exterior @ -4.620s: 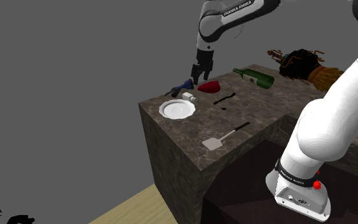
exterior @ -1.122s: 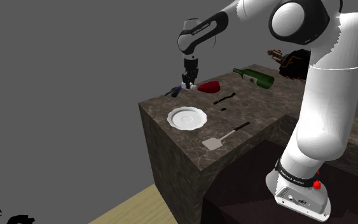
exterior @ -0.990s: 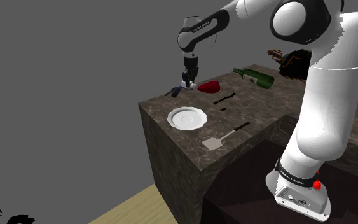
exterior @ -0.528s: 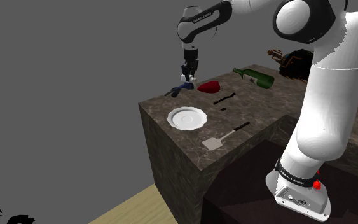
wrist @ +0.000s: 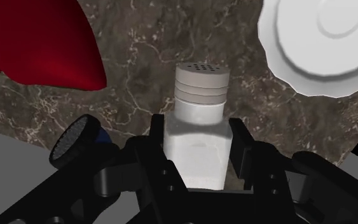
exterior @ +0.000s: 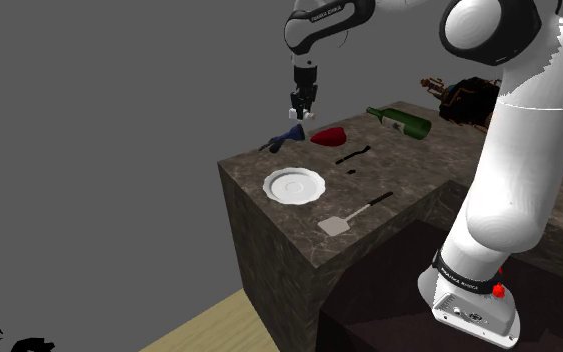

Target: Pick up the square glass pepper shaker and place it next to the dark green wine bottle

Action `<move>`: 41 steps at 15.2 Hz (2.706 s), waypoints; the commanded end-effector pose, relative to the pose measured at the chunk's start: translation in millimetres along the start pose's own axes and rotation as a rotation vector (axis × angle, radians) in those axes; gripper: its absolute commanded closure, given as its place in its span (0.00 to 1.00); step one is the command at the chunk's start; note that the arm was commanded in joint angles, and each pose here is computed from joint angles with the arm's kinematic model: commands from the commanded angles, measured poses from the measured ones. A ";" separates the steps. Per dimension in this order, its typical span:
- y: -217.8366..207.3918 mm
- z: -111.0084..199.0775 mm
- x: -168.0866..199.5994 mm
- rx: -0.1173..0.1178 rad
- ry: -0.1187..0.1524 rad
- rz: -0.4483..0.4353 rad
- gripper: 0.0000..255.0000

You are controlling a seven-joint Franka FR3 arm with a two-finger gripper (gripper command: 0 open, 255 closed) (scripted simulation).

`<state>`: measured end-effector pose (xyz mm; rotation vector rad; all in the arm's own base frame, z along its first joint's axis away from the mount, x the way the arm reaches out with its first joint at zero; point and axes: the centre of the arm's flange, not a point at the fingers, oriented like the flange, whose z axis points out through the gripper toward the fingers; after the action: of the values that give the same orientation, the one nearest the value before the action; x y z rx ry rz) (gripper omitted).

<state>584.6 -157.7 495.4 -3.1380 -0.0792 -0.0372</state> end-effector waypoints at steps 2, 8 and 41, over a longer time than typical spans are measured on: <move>25.4 -0.8 -26.7 0.000 0.000 0.000 1.00; 77.9 -2.3 -86.0 0.000 0.000 0.000 1.00; 341.6 5.6 -384.1 0.000 0.000 0.000 1.00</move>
<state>219.3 -517.3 483.9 -3.1376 -0.0778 -0.0369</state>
